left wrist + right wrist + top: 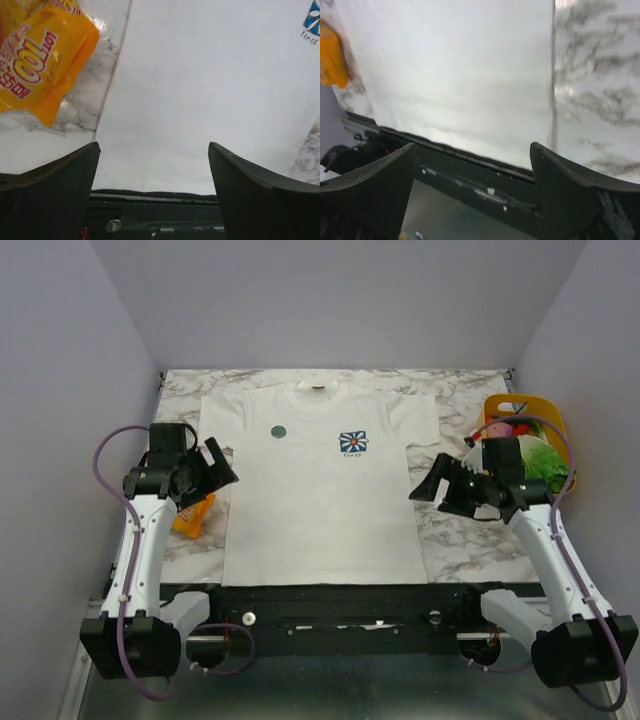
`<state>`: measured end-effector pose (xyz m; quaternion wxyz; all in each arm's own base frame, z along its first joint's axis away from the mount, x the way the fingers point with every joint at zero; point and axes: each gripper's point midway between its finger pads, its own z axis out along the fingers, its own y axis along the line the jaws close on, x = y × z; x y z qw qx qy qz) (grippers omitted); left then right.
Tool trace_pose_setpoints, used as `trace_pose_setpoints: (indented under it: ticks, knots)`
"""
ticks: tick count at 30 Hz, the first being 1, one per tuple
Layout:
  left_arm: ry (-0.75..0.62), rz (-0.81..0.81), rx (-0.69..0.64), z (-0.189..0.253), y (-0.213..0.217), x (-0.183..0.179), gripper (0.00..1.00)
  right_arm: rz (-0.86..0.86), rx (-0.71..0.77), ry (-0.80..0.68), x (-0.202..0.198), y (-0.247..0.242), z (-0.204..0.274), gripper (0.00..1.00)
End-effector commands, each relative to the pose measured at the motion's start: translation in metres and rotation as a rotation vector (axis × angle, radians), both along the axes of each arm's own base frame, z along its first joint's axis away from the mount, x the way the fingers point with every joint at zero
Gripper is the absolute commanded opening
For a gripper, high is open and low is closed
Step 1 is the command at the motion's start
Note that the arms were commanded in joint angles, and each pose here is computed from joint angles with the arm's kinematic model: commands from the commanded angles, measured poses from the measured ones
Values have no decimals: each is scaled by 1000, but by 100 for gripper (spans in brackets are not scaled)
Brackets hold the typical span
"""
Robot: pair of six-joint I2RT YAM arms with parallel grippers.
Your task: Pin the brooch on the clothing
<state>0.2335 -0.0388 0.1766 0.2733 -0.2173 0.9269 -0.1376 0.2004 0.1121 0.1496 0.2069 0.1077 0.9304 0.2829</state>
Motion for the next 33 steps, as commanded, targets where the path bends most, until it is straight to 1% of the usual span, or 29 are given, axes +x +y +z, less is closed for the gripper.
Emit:
trace_pose_setpoints:
  ticks: [1,3,4,5,7,8,10,11,12,13,14,15,16,17,18,19,20,21,22,23,24,25,26,29,30,32,33]
  knots:
    - [-270,-1,-70,48,-10,90,99,-82,-57,-243,89,-10,39,100]
    - [-316,11,-96,58,-12,124,99,-92,-55,-247,104,-9,28,100]
    - [-357,2,-118,66,-15,139,99,-90,-49,-277,115,-8,28,100]
    - [-355,10,-112,63,-14,157,99,-96,-53,-245,124,-7,12,100]
    - [-376,30,-125,62,-14,181,99,-126,-71,-263,147,-10,6,100]
    - [-366,34,-124,58,-14,197,95,-153,-88,-237,163,-14,-3,100]
    - [-389,50,-81,54,-10,218,91,-163,-98,-237,186,-14,-10,100]
    - [-376,79,-44,42,-1,235,85,-162,-108,-237,197,-14,-10,100]
    - [-374,88,-21,37,3,246,78,-159,-118,-219,222,-13,-18,100]
    - [-333,101,19,26,11,250,70,-167,-130,-206,233,-14,-20,100]
    - [-314,120,59,16,19,271,53,-177,-146,-194,246,-16,-27,100]
    - [-297,123,75,10,22,279,40,-185,-153,-196,272,-16,-30,100]
    - [-268,135,102,0,27,286,30,-200,-165,-152,278,-17,-41,100]
    - [-253,126,118,-11,30,305,10,-227,-189,-139,288,-21,-45,100]
    - [-238,130,138,-17,33,313,2,-231,-189,-146,301,-21,-44,100]
    - [-198,120,146,-28,33,316,0,-234,-191,-119,318,-20,-53,100]
    - [-187,109,167,-37,36,333,0,-235,-193,-122,329,-21,-49,97]
    - [-171,104,178,-43,38,338,0,-237,-202,-110,336,-21,-53,92]
    - [-134,106,191,-52,42,338,0,-234,-192,-118,352,-19,-53,86]
    - [-121,109,199,-62,45,346,0,-226,-183,-109,357,-17,-57,66]
    - [-111,110,197,-68,46,347,0,-212,-162,-102,361,-14,-59,44]
    - [-108,118,194,-72,49,350,0,-203,-144,-94,364,-11,-59,26]
    - [-96,116,192,-80,49,351,0,-200,-127,-80,368,-9,-68,1]
    - [-74,136,214,-95,55,352,0,-224,-87,-46,372,-5,-78,1]
    - [-69,142,224,-98,58,353,0,-233,-85,-20,370,-4,-88,1]
    - [-36,149,241,-109,63,353,0,-247,-93,15,367,-8,-98,1]
    - [-20,149,247,-113,65,353,0,-270,-120,37,368,-15,-107,1]
